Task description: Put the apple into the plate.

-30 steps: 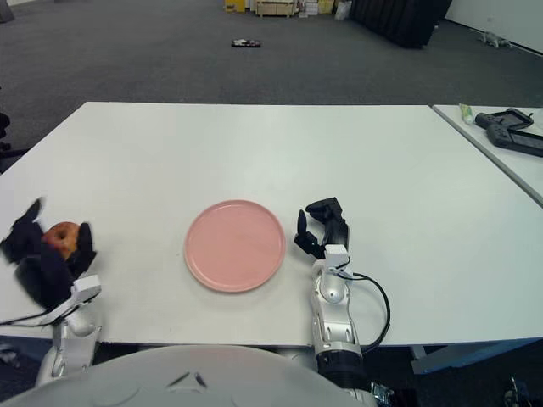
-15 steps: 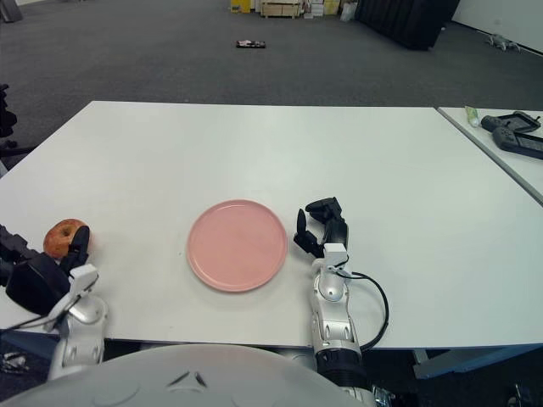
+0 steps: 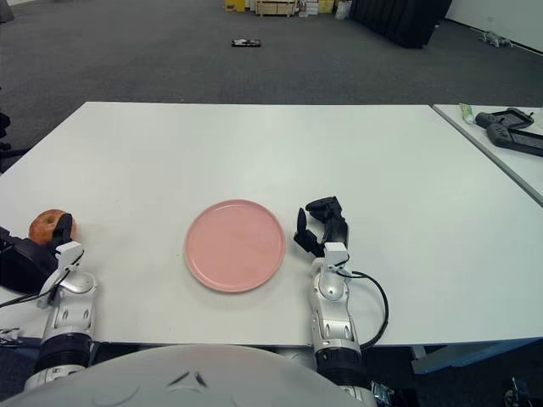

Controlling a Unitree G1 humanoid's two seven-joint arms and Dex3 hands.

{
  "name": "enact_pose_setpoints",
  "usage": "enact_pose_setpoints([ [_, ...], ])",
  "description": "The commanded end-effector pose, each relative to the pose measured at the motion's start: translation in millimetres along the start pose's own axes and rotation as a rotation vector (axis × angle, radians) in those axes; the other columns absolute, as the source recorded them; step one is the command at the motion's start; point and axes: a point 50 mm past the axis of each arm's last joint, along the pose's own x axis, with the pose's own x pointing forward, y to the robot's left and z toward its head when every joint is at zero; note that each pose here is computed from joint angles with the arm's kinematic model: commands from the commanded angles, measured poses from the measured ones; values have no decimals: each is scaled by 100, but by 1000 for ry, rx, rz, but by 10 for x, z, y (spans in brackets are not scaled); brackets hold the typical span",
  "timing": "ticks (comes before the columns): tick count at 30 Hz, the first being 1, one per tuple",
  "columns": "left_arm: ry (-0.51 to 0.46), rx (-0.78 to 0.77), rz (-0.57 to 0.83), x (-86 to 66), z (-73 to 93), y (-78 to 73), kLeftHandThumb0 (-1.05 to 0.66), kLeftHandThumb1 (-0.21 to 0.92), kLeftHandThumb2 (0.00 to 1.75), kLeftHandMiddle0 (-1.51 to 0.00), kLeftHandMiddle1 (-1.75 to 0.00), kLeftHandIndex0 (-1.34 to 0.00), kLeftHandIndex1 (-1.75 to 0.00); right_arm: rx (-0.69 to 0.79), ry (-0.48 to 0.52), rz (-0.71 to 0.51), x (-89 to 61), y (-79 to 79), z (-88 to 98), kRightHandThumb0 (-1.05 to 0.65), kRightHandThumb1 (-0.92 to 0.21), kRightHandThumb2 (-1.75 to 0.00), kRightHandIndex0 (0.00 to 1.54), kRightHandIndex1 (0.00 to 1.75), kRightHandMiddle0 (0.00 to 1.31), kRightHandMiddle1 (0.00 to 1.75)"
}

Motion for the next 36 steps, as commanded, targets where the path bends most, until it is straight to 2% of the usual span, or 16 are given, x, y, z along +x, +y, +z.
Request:
enact_pose_setpoints([
  [1, 83, 126, -98, -187, -313, -13, -103, 80, 14, 0, 0, 0, 0, 8, 20, -8, -2, -12, -28, -39, -61, -95, 61, 132, 39, 175],
  [11, 20, 49, -146, -236, -243, -48, -101, 78, 12, 0, 0, 0, 0, -7, 20, -12, -6, -23, -24, -39, -61, -95, 62, 130, 39, 175],
  [18, -10, 68, -262, -249, -254, -52, -100, 80, 13, 0, 0, 0, 0, -17, 24, -20, -5, -27, -26, -39, -61, -95, 63, 130, 39, 175],
  [28, -32, 79, -306, -243, -246, -99, -96, 83, 15, 0, 0, 0, 0, -12, 23, -18, -3, -30, -18, -39, -64, -92, 60, 129, 37, 175],
  [31, -55, 64, -323, -292, -92, -128, -97, 85, 15, 0, 0, 0, 0, -12, 29, -19, -4, -34, -17, -39, -64, -91, 58, 130, 37, 175],
  [33, -78, 36, -340, -366, 78, -98, -97, 85, 16, 0, 0, 0, 0, -11, 32, -23, -5, -40, -18, -39, -64, -92, 57, 131, 37, 175],
  [36, -78, 41, -373, -387, 123, -56, -95, 87, 17, 0, 0, -1, -1, -12, 37, -29, -3, -50, -25, -39, -63, -92, 56, 133, 37, 175],
])
